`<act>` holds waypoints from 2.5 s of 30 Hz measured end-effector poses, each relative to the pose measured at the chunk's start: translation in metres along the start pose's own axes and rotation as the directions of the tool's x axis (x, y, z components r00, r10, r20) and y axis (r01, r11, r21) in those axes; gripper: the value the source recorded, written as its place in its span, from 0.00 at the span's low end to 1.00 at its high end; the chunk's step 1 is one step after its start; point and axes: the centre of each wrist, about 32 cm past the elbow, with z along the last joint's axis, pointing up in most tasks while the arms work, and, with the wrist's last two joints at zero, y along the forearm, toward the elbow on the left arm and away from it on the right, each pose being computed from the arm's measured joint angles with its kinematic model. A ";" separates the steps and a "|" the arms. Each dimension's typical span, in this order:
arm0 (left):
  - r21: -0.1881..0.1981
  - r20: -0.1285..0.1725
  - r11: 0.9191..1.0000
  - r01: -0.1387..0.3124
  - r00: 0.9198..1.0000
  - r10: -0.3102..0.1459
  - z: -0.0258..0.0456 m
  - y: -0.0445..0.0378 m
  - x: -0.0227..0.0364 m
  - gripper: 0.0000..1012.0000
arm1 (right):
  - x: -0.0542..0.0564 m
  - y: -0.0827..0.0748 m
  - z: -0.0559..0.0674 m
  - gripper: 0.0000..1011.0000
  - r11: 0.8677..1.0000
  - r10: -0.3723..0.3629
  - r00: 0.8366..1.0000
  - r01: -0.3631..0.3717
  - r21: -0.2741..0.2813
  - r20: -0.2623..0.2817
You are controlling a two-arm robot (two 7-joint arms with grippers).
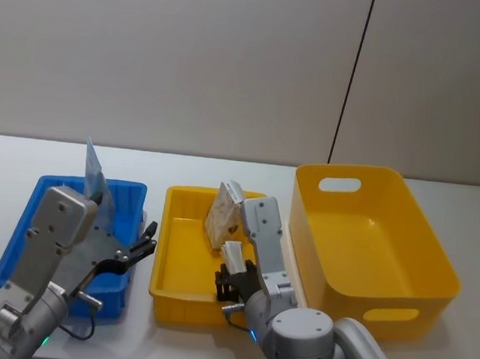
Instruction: Bimanual collaborative sorting of washing and personal care products
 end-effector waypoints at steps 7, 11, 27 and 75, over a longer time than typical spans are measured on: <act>0.000 0.000 1.000 0.000 1.000 0.000 0.0000 0.0000 0.0000 0.99 | -0.001 0.001 0.001 0.36 1.000 -0.011 1.000 0.011 0.009 0.004; 0.000 0.000 1.000 0.000 1.000 0.000 0.0000 0.0000 0.0000 0.99 | -0.001 0.000 0.001 0.36 1.000 -0.017 1.000 0.017 0.023 0.008; 0.000 0.000 1.000 0.000 1.000 0.000 0.0000 0.0000 0.0000 0.99 | -0.002 -0.007 0.001 0.36 0.984 -0.029 0.999 0.025 0.178 0.020; 0.000 0.000 1.000 0.000 1.000 0.000 0.0000 0.0000 0.0000 0.99 | 0.076 -0.040 0.015 0.36 0.905 -0.262 0.953 0.297 0.304 -0.152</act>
